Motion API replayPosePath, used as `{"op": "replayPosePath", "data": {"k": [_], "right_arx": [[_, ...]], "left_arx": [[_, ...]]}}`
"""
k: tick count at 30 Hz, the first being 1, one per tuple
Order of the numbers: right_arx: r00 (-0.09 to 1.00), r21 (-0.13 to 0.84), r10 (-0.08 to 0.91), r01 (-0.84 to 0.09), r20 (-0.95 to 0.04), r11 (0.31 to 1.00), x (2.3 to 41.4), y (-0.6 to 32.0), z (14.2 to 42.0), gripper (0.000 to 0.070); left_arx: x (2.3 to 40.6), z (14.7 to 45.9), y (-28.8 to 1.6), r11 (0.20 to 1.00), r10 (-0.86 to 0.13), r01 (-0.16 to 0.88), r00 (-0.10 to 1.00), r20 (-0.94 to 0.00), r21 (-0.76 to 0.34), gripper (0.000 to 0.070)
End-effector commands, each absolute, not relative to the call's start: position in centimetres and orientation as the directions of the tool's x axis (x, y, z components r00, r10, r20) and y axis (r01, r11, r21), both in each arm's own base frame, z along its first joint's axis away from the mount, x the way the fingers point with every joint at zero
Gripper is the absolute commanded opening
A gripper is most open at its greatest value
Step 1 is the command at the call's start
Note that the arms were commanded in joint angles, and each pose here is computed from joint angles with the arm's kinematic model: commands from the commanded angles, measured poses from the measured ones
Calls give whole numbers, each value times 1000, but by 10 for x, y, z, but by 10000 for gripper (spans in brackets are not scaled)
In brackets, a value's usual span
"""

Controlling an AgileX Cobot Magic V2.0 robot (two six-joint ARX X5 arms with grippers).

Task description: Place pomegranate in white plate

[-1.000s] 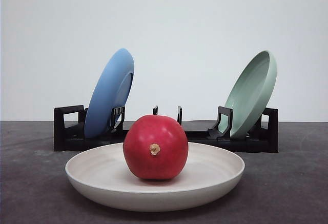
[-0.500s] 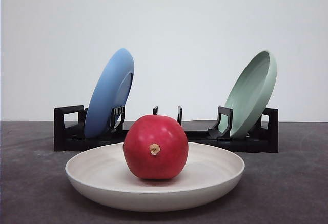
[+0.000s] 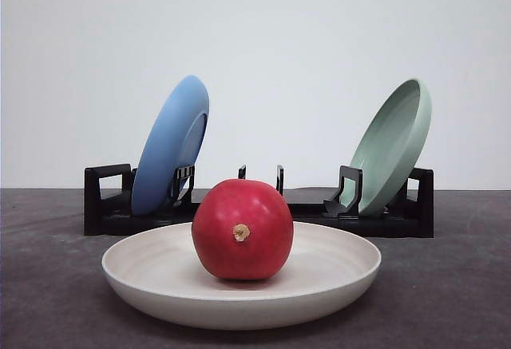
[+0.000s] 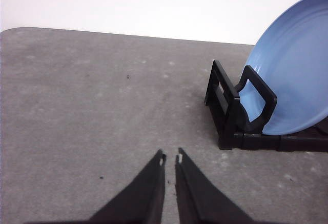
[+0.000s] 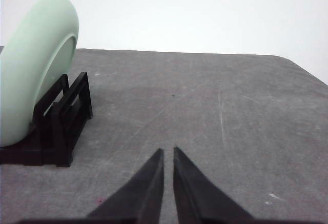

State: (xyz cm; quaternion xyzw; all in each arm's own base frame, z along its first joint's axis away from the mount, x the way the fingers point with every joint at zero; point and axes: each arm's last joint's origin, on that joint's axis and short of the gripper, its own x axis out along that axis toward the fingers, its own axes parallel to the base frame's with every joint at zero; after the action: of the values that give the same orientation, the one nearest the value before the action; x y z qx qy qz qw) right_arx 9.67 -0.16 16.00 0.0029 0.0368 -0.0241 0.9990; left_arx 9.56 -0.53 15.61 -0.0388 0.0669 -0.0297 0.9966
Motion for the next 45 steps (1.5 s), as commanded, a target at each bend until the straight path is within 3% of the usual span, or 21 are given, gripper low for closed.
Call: {"op": "replayPosePath", "data": {"k": [1,45], "right_arx": [[997,16,-47,48,-67,999,97,-2,160,29],[997,16,-47,48,-67,999,97,-2,160,29]], "left_arx": [[96,154,-5,995,-61,50,990,-128,-88,17],[96,154,-5,995,-61,50,990,-128,-88,17]]}}
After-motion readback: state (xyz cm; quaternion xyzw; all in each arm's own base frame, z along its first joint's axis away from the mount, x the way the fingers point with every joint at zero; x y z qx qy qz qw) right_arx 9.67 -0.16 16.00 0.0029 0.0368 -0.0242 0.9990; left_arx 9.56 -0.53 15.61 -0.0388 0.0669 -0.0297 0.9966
